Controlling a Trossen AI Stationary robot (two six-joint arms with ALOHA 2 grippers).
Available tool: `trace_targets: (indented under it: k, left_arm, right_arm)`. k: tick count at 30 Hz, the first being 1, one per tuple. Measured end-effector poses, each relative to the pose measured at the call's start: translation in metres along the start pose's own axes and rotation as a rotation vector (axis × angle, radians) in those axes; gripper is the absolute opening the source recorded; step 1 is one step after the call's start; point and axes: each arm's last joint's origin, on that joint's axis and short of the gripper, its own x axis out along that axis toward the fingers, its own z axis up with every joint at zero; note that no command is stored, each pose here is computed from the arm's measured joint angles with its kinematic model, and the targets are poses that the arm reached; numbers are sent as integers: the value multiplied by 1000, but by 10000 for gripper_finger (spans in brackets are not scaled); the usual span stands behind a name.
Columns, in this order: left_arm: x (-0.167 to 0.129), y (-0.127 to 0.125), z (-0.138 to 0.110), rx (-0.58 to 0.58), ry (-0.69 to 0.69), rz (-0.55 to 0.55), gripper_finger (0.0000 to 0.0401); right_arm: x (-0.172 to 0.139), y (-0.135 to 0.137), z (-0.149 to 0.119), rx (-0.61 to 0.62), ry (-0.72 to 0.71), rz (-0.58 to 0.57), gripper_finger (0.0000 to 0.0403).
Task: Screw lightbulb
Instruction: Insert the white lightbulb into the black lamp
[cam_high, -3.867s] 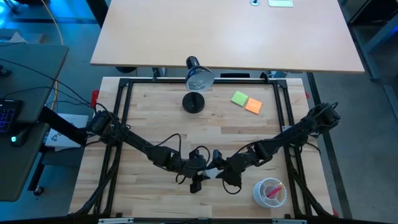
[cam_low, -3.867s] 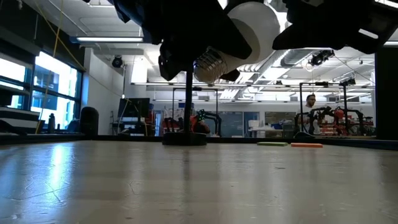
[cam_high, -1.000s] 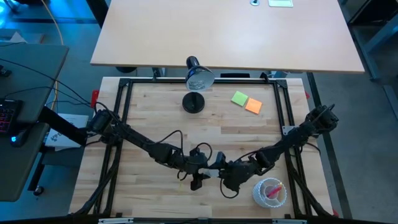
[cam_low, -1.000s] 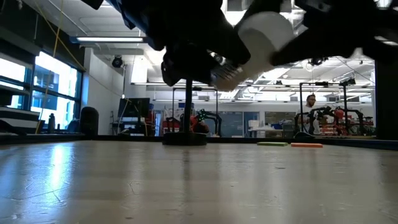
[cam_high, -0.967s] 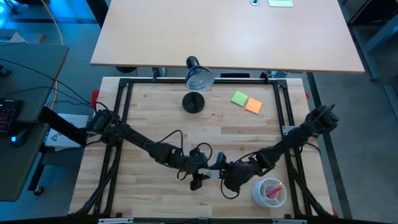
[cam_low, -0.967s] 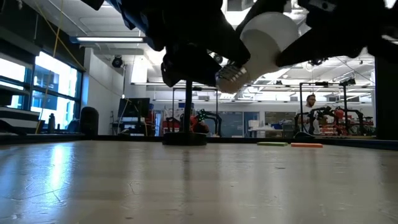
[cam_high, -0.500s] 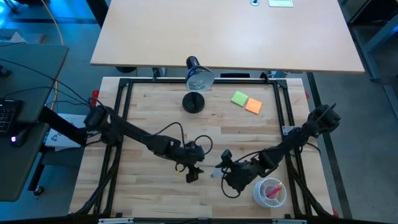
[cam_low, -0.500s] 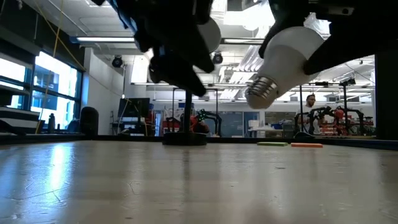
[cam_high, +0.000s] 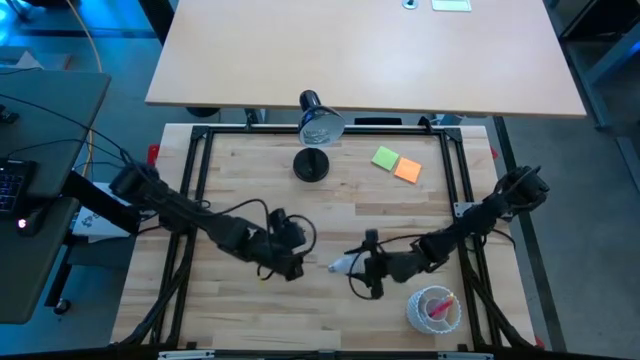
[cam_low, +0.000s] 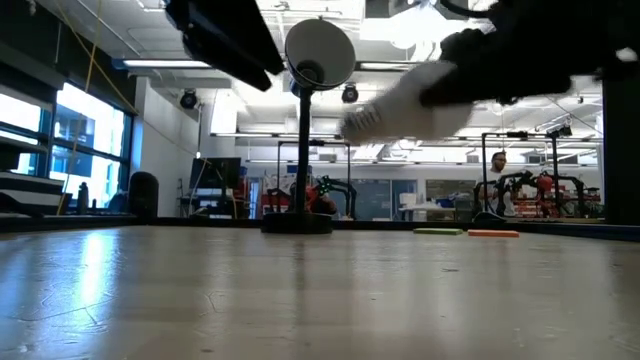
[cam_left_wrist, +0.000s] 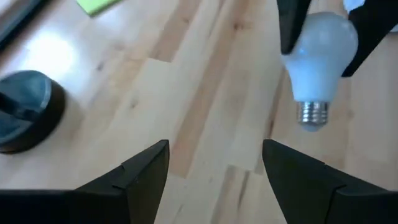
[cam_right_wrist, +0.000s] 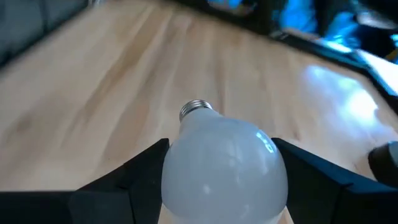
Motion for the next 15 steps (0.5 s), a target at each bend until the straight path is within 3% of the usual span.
trace_targets:
  k: [4, 8, 12, 15]
  left_arm:
    - [3, -1, -20, 25, 1, 72, 255]
    - [23, 14, -49, -75, 69, 94, 255]
    - [48, 36, -73, -175, 76, -13, 255]
    - [65, 53, -75, -262, -95, -108, 255]
  right_arm:
    - [-4, -5, -4, 123, -104, -88, 255]
    - [-7, -7, -4, 148, -129, -167, 255]
    - [-18, -13, -1, 138, -90, -198, 255]
    - [-33, -21, 0, 128, -18, -228, 255]
